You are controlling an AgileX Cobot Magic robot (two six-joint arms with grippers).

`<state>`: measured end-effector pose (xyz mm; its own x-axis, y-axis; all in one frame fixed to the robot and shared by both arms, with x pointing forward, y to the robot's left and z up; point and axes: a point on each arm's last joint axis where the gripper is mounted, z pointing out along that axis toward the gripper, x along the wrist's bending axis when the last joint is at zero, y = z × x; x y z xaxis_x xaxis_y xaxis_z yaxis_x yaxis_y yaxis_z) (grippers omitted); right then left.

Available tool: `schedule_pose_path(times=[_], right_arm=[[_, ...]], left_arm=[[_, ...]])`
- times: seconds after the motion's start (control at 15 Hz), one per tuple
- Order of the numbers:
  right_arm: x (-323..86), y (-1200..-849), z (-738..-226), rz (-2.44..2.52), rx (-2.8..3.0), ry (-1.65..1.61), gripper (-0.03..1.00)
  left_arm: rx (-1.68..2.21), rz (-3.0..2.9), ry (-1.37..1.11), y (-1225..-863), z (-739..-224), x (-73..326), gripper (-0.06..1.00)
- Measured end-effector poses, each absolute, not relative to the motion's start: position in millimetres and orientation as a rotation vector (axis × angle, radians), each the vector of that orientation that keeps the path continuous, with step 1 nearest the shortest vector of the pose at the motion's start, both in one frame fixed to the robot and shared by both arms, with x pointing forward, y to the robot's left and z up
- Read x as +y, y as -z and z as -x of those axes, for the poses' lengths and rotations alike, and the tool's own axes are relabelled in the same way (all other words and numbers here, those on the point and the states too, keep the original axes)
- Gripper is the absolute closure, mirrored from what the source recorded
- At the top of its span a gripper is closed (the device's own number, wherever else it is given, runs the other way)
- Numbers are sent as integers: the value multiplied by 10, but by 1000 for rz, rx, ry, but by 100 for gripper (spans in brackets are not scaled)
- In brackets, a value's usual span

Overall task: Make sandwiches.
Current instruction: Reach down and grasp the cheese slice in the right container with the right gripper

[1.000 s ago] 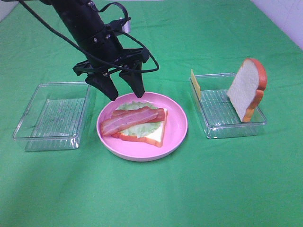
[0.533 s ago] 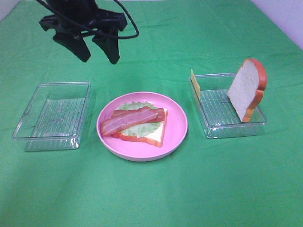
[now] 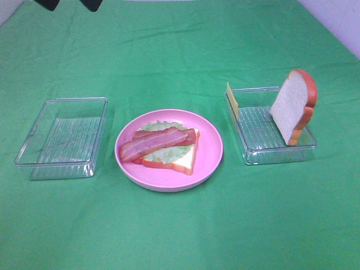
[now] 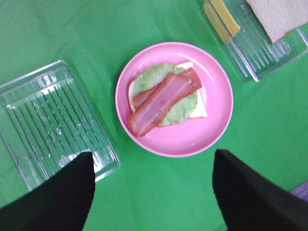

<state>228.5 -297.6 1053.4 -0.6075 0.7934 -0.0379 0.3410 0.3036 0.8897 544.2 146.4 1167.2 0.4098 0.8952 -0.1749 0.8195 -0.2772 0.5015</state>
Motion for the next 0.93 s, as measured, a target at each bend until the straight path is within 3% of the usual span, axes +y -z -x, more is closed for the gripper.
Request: schedule_pose_path(times=[0.67,0.93], right_arm=[[-2976,-10534,-2285,-1006,2099,-1257,24],[-2976,-10534,-2285,-1007,2099,-1258,24]], left_arm=[[1461,-2165,-254,-11431,-3811,2261,29],[1366,-2165,-314,-11103,-3174,2553,29]])
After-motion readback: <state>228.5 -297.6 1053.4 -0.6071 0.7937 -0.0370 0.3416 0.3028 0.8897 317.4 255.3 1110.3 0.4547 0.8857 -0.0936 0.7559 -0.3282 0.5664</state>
